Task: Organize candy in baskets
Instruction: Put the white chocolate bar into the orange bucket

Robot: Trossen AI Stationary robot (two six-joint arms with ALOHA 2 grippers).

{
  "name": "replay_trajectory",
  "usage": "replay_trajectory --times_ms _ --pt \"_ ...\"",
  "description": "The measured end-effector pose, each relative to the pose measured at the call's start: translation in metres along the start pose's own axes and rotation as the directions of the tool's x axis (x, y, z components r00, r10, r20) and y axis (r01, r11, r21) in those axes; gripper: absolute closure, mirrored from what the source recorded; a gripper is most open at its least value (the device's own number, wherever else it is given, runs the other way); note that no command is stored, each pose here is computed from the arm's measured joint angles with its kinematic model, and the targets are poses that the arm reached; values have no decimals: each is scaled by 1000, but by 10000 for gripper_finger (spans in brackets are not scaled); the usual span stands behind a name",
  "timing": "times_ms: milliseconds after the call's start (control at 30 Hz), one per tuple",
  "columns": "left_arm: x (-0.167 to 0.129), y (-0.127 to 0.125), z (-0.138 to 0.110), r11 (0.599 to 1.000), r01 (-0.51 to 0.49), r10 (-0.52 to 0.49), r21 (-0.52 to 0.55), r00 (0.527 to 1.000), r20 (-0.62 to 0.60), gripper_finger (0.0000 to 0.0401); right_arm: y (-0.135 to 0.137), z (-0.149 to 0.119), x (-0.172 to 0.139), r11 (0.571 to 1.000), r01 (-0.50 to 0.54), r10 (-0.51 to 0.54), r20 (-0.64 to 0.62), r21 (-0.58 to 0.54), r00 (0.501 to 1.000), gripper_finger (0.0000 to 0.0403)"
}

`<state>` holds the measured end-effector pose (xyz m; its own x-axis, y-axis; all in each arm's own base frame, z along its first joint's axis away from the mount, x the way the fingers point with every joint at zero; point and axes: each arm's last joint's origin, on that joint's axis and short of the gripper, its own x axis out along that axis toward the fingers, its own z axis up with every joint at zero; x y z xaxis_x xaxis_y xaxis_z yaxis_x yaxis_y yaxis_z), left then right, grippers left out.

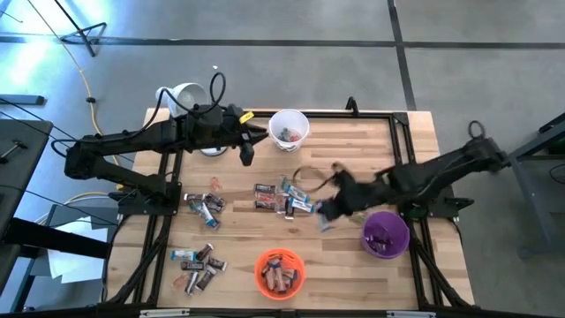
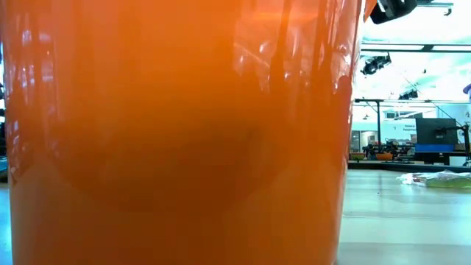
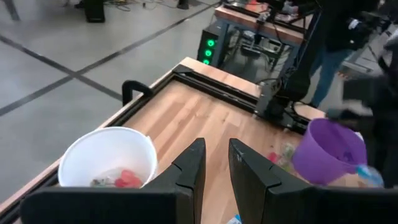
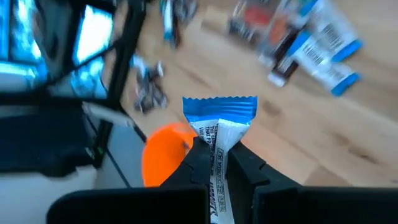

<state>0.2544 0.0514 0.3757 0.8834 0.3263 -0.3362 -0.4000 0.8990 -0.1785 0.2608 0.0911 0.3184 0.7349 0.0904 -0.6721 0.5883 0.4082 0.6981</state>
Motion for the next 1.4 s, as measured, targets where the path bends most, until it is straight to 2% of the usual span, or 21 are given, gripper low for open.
replay_trajectory --times_ms 167,267,533,767,900,1033,1200,1400 --pt "0 -2 0 999 37 -37 26 999 -8 346 27 -20 29 985 -133 128 -55 -110 990 393" --pt "0 -3 -1 997 73 -73 7 997 -15 346 42 -34 41 975 -179 170 -81 -134 982 393" --pt "-1 -7 -1 980 192 -194 -50 980 -46 346 73 -64 78 968 -174 151 -132 -180 980 393" --pt "-2 -10 -2 963 259 -263 -69 962 -66 346 88 -72 109 968 -158 135 -127 -193 983 393" --pt "-3 -13 -3 961 274 -276 -46 959 -70 346 95 -71 109 953 -173 149 -114 -247 982 390" --pt "-3 -17 -4 958 285 -287 -34 955 -74 346 98 -69 104 952 -150 122 -118 -266 985 357" --pt "-4 -19 -5 955 293 -295 -31 952 -78 346 89 -70 103 957 -47 5 -145 -287 989 294" --pt "-4 -19 -5 956 293 -294 -31 952 -78 346 88 -71 103 956 -59 4 -188 -288 982 255"
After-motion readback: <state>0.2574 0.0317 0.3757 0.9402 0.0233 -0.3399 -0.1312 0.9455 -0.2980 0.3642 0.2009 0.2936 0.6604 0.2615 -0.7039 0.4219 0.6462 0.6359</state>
